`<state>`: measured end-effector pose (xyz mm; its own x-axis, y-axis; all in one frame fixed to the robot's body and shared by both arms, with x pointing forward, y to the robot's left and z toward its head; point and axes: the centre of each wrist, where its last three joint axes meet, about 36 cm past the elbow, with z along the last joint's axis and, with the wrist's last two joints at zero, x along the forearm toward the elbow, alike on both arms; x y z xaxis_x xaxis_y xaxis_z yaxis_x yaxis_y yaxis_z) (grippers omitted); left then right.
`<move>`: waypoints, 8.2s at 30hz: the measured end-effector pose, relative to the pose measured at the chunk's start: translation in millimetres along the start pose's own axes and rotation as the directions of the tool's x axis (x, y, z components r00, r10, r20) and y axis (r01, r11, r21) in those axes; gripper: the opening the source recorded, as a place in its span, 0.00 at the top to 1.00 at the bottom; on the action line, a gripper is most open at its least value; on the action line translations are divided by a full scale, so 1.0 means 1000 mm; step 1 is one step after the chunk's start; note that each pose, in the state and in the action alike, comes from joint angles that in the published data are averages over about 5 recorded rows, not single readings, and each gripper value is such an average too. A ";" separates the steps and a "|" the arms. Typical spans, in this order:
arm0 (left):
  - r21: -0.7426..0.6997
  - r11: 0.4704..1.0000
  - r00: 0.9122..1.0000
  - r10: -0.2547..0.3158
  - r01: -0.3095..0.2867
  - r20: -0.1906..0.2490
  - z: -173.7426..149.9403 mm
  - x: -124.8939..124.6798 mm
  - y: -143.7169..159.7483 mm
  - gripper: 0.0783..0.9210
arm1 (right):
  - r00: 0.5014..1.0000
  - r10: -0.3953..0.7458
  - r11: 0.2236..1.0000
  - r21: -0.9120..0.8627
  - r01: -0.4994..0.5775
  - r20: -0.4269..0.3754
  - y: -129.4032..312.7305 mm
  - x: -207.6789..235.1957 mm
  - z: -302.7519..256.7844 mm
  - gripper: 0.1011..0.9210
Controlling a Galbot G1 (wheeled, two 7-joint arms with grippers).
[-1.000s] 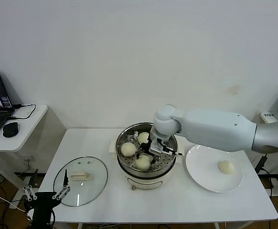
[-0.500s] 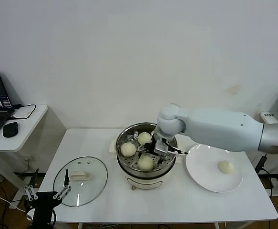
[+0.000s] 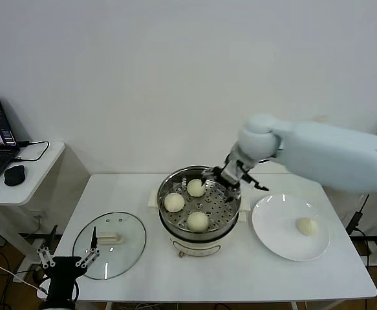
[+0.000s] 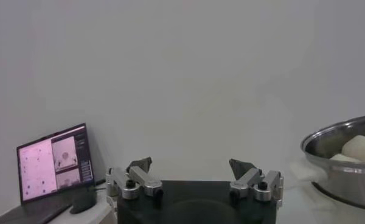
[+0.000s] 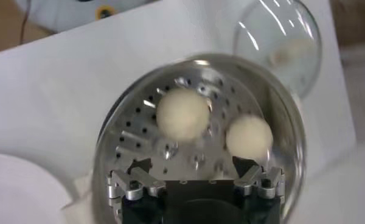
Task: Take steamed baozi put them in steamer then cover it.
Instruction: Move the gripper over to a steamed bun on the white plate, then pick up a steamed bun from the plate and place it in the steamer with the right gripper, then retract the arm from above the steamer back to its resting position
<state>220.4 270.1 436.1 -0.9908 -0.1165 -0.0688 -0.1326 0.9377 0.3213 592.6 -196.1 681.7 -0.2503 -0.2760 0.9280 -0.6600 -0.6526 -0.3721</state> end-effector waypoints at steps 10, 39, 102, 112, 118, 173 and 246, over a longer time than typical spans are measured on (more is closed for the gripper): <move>0.005 1.000 1.000 0.022 -0.022 0.012 0.003 -0.007 -0.003 0.12 | 0.988 0.007 0.928 -0.368 -0.063 -0.152 0.101 0.018 0.065 0.12; -0.015 1.000 1.000 0.006 -0.007 -0.014 0.004 0.003 0.001 0.12 | 0.962 -0.155 0.727 -0.685 -0.043 -0.226 0.249 -0.081 0.192 0.12; -0.003 1.000 1.000 0.016 -0.016 0.013 -0.002 0.000 -0.003 0.12 | 0.976 0.063 0.791 -0.586 -0.176 -0.208 0.118 0.025 0.123 0.44; -0.004 1.000 1.000 -0.002 0.002 0.025 -0.005 0.000 0.002 0.12 | 0.987 0.135 0.777 -0.609 -0.157 -0.082 0.047 0.020 0.039 0.44; -0.007 1.000 0.999 -0.013 0.013 0.031 -0.006 -0.001 0.004 0.12 | 0.992 0.116 0.762 -0.636 -0.122 -0.051 0.025 -0.008 0.005 0.44; 0.003 1.000 1.000 -0.001 0.001 0.030 0.005 -0.008 0.000 0.12 | 0.938 0.340 0.578 -0.773 -0.263 -0.064 0.069 -0.023 -0.016 0.12; -0.957 0.228 0.935 0.342 -0.180 -0.095 0.192 -0.096 0.046 0.12 | 0.147 0.539 -0.627 -0.512 -0.588 -0.829 0.489 -0.167 -0.126 0.12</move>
<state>314.2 387.7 275.9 -0.9743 0.1804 0.1351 0.1226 -0.0785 0.9893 222.8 -380.3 347.1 -0.9801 0.1928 -0.0482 0.1982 0.9322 -0.3028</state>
